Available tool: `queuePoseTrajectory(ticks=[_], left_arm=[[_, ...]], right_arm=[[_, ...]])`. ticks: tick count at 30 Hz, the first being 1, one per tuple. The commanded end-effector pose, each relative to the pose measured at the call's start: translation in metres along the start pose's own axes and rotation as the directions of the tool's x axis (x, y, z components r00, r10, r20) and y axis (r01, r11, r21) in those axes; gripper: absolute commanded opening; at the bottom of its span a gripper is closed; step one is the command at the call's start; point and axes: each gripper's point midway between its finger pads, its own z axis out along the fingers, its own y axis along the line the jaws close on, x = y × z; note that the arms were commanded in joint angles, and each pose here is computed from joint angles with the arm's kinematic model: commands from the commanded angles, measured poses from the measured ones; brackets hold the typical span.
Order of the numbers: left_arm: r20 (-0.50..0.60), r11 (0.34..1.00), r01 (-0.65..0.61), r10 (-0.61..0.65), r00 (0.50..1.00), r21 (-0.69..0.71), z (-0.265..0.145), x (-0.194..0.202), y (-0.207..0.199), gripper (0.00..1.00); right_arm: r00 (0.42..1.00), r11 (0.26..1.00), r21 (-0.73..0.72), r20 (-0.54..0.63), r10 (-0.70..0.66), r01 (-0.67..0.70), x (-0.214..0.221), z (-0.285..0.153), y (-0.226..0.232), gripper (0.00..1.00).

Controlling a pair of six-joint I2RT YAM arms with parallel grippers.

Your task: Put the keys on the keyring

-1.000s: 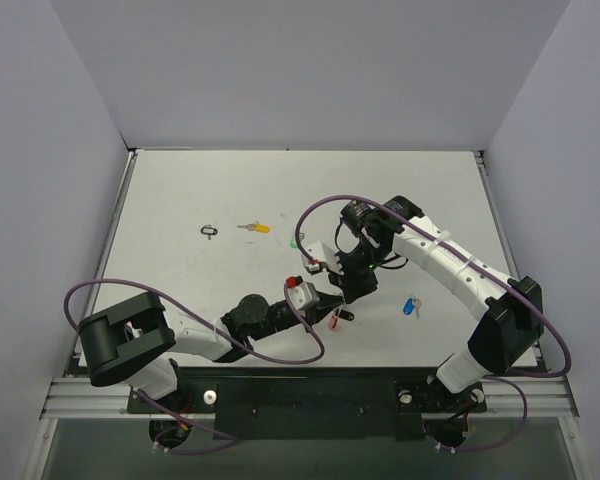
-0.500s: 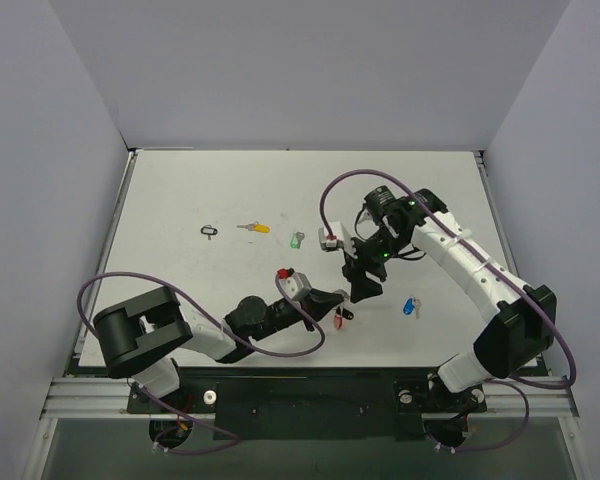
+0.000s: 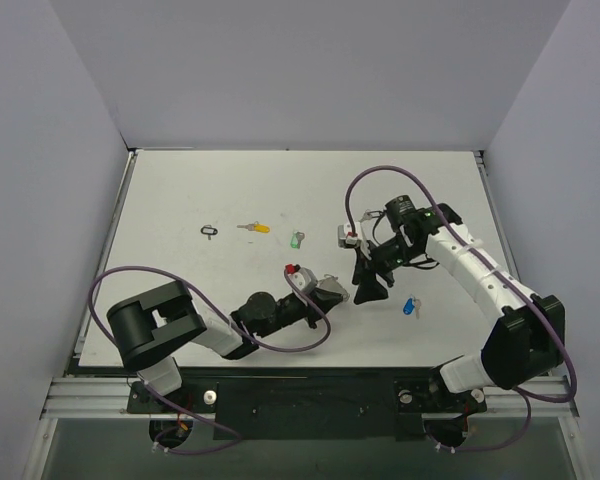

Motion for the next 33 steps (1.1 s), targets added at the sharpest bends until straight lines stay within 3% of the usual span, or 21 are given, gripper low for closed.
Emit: queuePoseTrajectory(ticks=[1, 6, 14, 20, 26, 33], left_arm=[[0.357, 0.994, -0.048, 0.012, 0.934, 0.093, 0.002, -0.098, -0.025, 0.0], [0.394, 0.991, -0.082, 0.032, 0.919, 0.11, -0.004, -0.117, -0.026, 0.0], [0.473, 0.988, -0.075, 0.002, 0.881, 0.136, -0.018, -0.157, -0.025, 0.0], [0.459, 0.989, -0.066, 0.0, 0.888, 0.13, -0.02, -0.151, -0.02, 0.0], [0.425, 0.991, -0.047, -0.01, 0.905, 0.124, -0.019, -0.137, -0.015, 0.0], [0.411, 0.991, -0.042, -0.013, 0.912, 0.125, -0.02, -0.131, -0.014, 0.0]], right_arm=[[0.998, 1.0, -0.022, 0.055, -0.013, 0.015, -0.003, 0.011, -0.005, 0.5], [0.996, 1.0, 0.005, 0.093, -0.015, 0.015, -0.015, 0.005, -0.006, 0.49], [0.978, 0.996, 0.016, 0.189, 0.088, -0.093, -0.043, -0.018, -0.002, 0.5], [0.959, 0.988, -0.069, 0.243, 0.148, -0.135, -0.05, -0.009, 0.0, 0.5], [0.965, 0.985, -0.005, 0.198, 0.169, -0.172, -0.038, 0.0, -0.019, 0.5], [0.984, 1.0, 0.013, 0.174, 0.022, -0.025, -0.027, 0.007, -0.024, 0.49]])
